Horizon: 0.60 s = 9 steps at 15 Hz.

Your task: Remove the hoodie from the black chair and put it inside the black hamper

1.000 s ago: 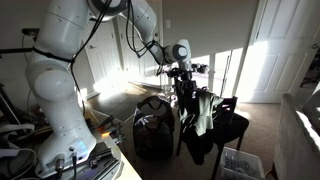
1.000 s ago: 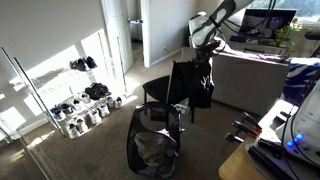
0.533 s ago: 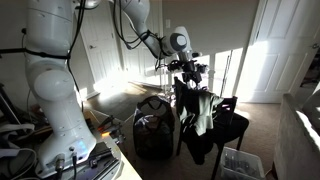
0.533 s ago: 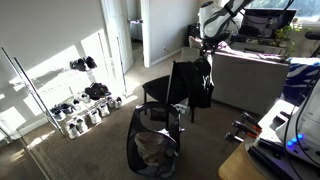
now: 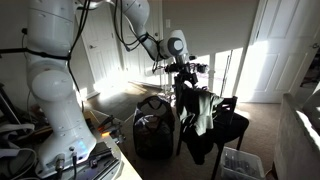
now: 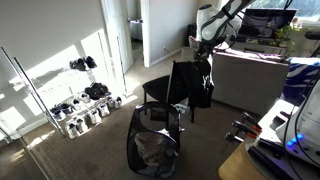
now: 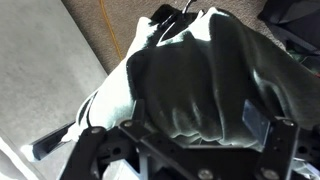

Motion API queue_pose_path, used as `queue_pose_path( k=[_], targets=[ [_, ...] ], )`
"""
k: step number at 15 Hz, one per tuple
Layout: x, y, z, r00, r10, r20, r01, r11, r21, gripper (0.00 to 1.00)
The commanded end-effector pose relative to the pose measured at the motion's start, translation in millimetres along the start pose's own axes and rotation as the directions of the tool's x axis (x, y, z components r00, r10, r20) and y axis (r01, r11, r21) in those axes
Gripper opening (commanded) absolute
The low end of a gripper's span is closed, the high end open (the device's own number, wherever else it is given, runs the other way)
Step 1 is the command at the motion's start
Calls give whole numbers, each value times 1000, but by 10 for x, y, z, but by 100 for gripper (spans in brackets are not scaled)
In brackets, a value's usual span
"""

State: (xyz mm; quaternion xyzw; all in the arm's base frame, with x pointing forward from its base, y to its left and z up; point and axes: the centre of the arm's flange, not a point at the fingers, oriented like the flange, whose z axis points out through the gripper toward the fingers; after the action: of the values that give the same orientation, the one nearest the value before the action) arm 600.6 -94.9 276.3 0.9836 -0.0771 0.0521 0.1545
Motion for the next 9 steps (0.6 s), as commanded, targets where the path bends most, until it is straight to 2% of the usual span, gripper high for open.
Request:
queue_pose_path(
  k=[1, 4, 9],
  targets=[
    [55, -3, 258, 997, -68, 32, 65, 994, 92, 100],
    [64, -12, 405, 993, -98, 69, 88, 987, 137, 100],
    [106, -17, 525, 991, -111, 77, 98, 983, 155, 100]
  ],
)
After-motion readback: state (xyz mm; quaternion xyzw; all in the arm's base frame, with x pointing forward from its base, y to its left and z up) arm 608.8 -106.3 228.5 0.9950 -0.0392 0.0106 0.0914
